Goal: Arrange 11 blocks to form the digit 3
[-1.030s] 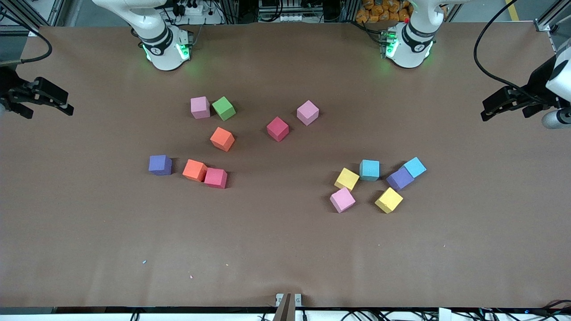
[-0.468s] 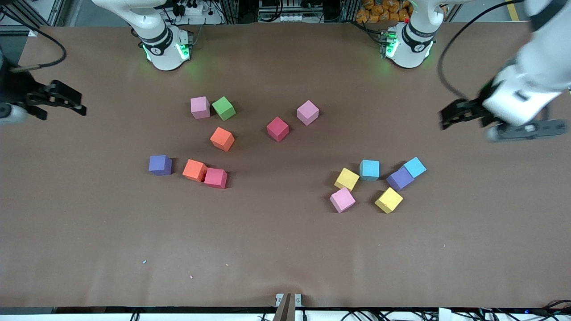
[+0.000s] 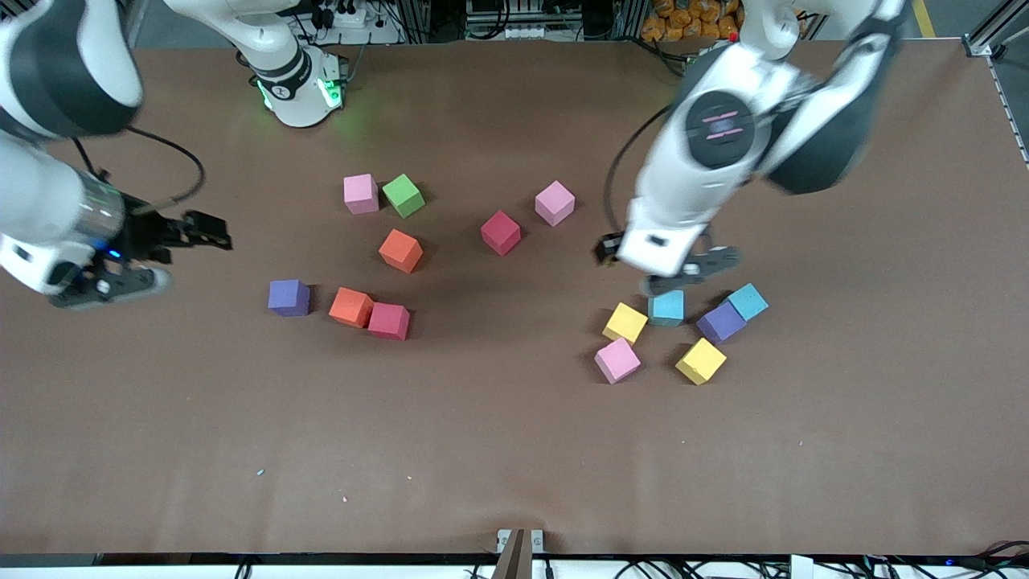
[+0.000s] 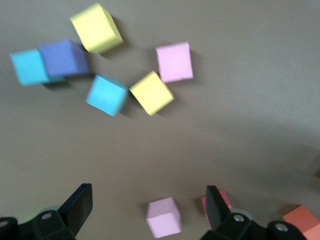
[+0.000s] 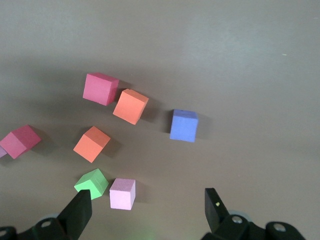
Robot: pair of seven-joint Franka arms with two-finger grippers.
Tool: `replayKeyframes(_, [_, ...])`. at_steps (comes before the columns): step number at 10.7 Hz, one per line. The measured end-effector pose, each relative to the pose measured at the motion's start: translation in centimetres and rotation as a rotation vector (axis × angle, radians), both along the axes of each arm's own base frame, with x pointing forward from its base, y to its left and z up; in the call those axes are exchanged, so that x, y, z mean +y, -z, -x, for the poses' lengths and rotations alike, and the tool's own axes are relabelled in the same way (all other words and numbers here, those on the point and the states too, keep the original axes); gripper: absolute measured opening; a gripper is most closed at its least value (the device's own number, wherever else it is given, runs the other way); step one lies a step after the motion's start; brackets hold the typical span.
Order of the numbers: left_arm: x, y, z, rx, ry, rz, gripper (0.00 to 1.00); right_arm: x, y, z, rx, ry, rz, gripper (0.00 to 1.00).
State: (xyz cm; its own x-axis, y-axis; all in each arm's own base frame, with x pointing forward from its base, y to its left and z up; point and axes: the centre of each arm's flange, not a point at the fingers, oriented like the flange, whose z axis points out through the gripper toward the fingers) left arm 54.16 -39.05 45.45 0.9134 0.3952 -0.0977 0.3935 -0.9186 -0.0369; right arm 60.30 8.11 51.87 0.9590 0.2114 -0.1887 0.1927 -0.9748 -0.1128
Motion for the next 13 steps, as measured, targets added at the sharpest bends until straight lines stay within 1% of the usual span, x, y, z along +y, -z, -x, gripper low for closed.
replayKeyframes(1, [-3.1,2.5,1.1,0.005,-0.046,0.0,1.0,2.0,1.7,-0.4,0.004,-0.031,-0.001,1.0])
replayKeyframes(2, [-5.7,4.7,2.3,0.009,-0.087,0.002,1.0,4.6,3.1,-0.3,0.007,-0.071,-0.001,1.0])
replayKeyframes(5, [-12.0,10.3,6.3,0.027,-0.169,-0.003,1.0,12.5,7.4,2.7,0.048,-0.2,0.01,1.0])
replayKeyframes(8, [-15.3,14.7,8.5,0.028,-0.244,0.016,1.0,17.6,13.1,6.1,0.054,-0.289,0.019,1.0])
replayKeyframes(9, [-15.7,16.0,9.3,0.035,-0.255,0.009,1.0,18.3,14.9,7.2,0.064,-0.305,0.025,1.0])
replayKeyframes(11, [-16.4,18.0,11.5,0.054,-0.271,-0.025,1.0,18.5,17.9,9.4,0.06,-0.317,0.029,1.0])
replayKeyframes(13, [-16.7,19.5,13.1,0.055,-0.287,-0.029,1.0,17.9,19.1,10.9,0.065,-0.318,0.033,1.0])
